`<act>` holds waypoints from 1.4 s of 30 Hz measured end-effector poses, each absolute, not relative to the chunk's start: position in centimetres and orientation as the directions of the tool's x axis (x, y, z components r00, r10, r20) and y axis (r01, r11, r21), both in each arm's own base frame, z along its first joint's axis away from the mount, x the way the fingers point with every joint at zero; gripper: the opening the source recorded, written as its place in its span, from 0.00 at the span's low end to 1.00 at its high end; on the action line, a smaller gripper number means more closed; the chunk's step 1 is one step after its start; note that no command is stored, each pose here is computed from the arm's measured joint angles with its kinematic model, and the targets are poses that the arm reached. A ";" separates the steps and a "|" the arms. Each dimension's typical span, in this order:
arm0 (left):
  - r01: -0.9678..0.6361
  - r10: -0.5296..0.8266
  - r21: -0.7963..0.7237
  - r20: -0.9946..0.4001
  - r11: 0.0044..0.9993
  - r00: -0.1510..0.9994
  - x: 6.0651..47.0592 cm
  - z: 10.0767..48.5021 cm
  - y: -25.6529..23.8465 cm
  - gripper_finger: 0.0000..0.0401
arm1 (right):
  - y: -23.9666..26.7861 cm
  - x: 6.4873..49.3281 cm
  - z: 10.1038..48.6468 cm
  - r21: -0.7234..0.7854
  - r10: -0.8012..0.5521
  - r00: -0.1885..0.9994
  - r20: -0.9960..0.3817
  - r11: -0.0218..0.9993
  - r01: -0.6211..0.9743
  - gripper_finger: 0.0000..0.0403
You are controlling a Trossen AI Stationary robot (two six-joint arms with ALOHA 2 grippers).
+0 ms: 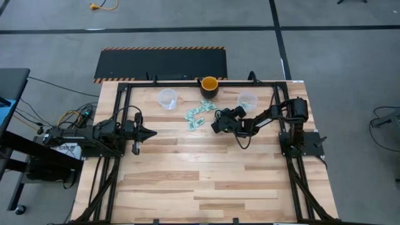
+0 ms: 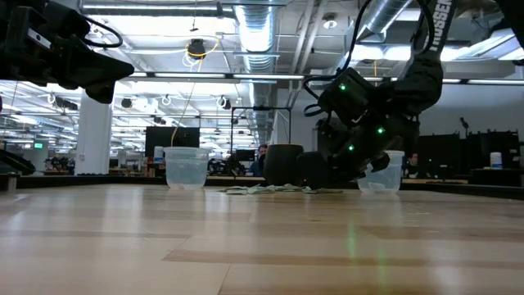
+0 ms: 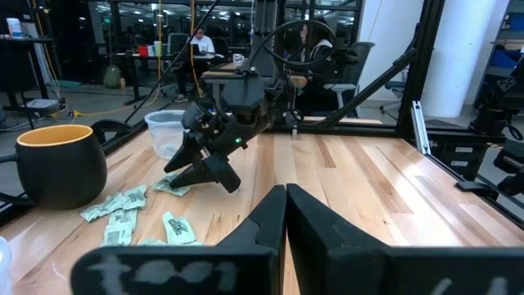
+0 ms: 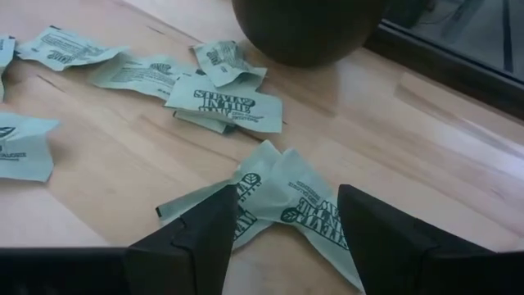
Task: Pick and place Stevia / Truvia into bins
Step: Put the stevia packet into the right transparent container
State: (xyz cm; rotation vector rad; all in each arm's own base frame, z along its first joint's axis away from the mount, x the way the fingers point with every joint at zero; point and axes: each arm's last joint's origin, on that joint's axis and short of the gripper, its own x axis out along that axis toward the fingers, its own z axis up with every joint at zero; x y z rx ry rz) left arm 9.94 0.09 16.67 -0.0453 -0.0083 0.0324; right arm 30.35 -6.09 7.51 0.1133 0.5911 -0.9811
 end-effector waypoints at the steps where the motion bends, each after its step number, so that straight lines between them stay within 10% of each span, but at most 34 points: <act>1: -0.032 0.033 -0.045 0.007 0.998 0.999 9.9 16.7 0.1 0.00 | -6.1 30.4 7.5 -0.169 -0.748 0.413 -0.519 0.564 0.808 0.50; 18: -0.032 0.033 -0.045 0.007 0.998 0.999 9.9 16.7 0.1 0.00 | -5.3 30.6 7.2 -0.151 -0.708 0.451 -0.544 0.612 0.776 0.02; 42: -0.032 0.033 -0.046 0.007 0.998 0.999 9.9 16.7 0.1 0.00 | -0.5 34.5 9.8 -0.163 -0.625 0.592 -0.510 0.745 0.646 0.00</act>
